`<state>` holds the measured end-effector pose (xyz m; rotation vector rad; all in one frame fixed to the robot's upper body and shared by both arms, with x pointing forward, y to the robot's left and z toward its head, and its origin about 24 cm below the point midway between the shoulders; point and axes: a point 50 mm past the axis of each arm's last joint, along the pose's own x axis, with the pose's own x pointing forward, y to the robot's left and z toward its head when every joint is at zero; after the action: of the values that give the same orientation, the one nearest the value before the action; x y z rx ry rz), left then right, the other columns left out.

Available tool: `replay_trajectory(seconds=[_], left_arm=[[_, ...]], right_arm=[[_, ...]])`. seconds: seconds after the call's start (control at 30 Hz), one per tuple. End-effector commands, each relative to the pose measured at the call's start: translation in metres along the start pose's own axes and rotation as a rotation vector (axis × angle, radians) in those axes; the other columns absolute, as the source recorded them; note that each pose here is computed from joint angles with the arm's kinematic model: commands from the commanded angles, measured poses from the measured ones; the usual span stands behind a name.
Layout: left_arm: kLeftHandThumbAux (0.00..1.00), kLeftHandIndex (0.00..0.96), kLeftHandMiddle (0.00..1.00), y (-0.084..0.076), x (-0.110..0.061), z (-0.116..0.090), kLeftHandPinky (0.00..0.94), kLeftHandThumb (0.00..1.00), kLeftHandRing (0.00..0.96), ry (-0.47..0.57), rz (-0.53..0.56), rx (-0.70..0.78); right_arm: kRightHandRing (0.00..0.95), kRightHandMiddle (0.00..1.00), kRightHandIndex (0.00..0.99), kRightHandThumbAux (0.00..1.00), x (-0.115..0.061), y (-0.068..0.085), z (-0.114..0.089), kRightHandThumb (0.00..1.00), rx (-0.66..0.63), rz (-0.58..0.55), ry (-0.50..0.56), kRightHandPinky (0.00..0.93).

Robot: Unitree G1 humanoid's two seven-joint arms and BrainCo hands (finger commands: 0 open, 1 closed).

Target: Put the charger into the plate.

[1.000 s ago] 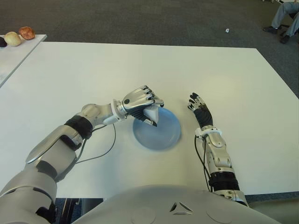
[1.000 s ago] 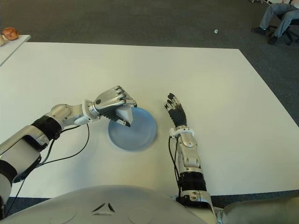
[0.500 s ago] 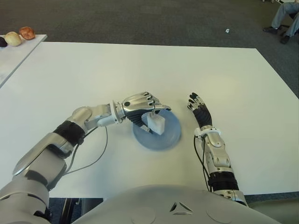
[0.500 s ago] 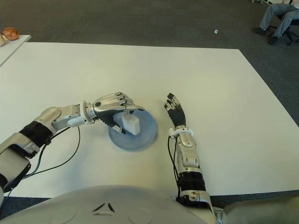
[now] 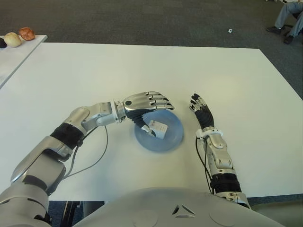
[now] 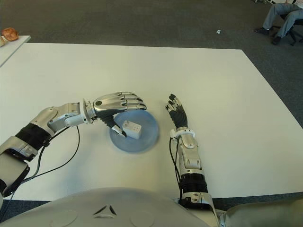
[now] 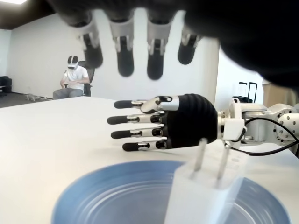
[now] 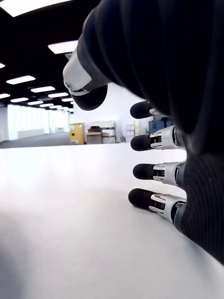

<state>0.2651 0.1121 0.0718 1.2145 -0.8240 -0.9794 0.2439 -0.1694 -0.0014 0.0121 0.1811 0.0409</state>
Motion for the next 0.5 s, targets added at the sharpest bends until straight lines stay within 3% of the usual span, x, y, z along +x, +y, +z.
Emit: replay_trajectory(seconds=[0.03,0.5], left_arm=[[0.251,0.000,0.000,-0.0041,-0.0015,0.0006,0.000,0.182,0.000,0.013,-0.010,-0.027],[0.266,0.008,0.000,-0.0043,-0.0014,-0.0008,0.000,0.154,0.000,0.022,-0.002,-0.030]], right_arm=[[0.036,0.047,0.000,0.593,0.0004,0.0034,-0.0061,0.000,-0.002,0.007,0.037,0.000],[0.037,0.049,0.000,0.592,0.0003,0.0031,-0.0064,0.000,-0.010,0.001,0.037,0.000]])
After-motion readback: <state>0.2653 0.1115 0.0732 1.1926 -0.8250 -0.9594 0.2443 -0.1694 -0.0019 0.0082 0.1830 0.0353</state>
